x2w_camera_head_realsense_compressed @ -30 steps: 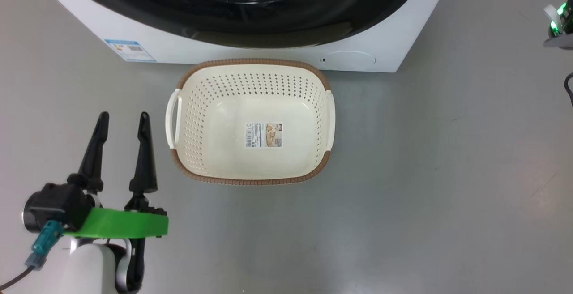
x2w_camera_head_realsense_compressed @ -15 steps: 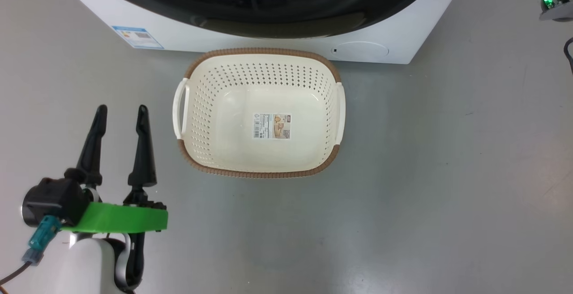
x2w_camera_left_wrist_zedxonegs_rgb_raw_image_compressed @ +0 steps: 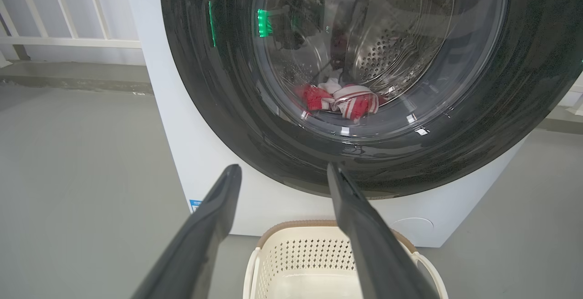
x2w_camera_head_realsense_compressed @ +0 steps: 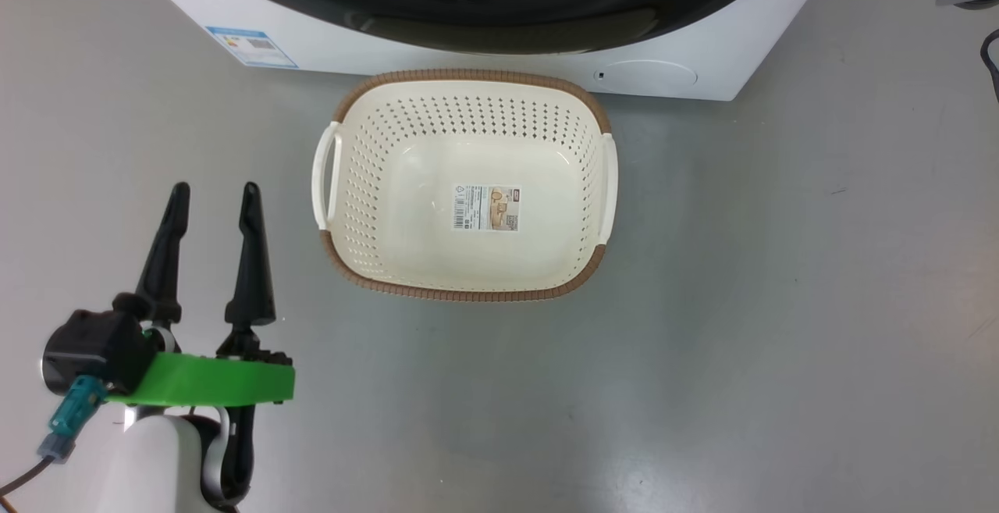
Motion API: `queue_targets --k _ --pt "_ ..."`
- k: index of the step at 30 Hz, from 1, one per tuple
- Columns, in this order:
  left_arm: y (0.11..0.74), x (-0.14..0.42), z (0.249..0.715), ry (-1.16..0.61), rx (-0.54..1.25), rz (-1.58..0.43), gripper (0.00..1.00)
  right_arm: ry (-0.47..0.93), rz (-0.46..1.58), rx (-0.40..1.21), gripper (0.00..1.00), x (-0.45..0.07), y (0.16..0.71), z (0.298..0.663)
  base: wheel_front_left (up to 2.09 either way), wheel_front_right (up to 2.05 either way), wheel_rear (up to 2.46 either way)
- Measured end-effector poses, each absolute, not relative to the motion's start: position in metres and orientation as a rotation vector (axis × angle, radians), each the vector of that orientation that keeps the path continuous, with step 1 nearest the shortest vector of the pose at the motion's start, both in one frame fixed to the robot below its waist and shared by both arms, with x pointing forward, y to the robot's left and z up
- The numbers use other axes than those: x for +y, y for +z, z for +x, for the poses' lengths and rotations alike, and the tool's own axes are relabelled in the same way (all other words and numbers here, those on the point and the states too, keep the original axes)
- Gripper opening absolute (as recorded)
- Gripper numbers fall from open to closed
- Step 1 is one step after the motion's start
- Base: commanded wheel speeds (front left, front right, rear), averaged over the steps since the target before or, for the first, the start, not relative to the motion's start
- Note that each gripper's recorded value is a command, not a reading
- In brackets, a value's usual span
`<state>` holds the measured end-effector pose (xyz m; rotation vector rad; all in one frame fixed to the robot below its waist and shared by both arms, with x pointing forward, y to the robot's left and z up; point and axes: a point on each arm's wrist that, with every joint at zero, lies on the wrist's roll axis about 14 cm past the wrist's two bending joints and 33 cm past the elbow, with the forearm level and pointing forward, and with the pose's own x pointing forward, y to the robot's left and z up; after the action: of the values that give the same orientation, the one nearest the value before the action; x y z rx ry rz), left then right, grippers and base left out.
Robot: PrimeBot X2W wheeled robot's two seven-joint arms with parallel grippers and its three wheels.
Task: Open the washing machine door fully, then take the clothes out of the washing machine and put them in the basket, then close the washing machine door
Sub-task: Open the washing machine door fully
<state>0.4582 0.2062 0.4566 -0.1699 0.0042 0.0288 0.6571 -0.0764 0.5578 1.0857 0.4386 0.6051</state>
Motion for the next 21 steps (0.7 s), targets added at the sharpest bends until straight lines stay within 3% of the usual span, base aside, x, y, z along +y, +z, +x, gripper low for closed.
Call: queue_targets --k 21 --pt "0.453 0.211 0.456 0.047 0.013 -0.187 1.0 0.633 1.095 0.438 0.0 -0.056 0.563 0.667 0.0 0.0 0.0"
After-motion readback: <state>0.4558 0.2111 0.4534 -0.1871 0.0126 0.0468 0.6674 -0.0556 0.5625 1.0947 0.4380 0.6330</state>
